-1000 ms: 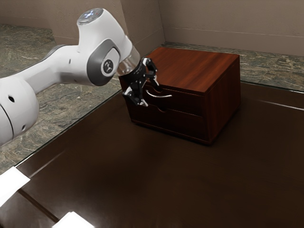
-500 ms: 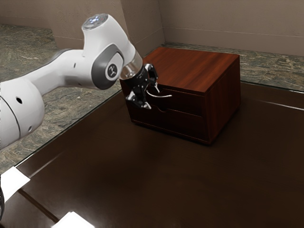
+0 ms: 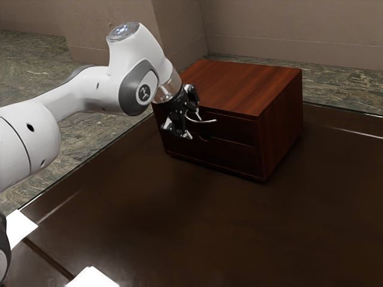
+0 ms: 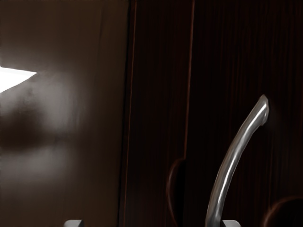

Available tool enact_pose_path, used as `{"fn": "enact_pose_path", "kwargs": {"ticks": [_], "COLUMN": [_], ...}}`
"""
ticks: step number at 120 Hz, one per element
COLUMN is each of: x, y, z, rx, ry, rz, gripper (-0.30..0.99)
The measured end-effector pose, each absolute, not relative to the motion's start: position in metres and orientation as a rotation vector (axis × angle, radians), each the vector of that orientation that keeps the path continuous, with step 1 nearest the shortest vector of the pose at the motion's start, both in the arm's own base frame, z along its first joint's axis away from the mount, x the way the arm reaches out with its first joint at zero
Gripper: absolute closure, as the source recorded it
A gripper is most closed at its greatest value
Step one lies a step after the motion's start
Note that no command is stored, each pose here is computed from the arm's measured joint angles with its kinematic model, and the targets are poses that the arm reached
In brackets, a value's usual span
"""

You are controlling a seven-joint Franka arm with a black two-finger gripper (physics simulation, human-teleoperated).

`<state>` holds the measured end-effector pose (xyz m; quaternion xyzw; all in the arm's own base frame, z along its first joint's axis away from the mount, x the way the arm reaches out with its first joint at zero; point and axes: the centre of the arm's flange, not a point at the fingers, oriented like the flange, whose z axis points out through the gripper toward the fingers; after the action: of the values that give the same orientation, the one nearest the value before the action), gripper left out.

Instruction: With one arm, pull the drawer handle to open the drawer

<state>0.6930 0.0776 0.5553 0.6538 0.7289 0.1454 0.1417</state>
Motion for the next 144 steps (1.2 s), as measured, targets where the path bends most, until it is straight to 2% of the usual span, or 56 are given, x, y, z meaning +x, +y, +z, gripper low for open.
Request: {"fn": "enact_pose_path", "kwargs": {"ticks": [29,48,82,144], "x": [0.692,0.691,0.683,0.631], "y": [0.078,0.079,0.077,0.077], "z": [0.557,0.559,0.56,0.562], "rx": [1.871,1.866,1.868,1.86], "ry": [2.108,2.11,2.115,2.13], "rz": [0.407,0.406,0.388,0.325], "gripper": [0.6,0.7,0.75,0.78]}}
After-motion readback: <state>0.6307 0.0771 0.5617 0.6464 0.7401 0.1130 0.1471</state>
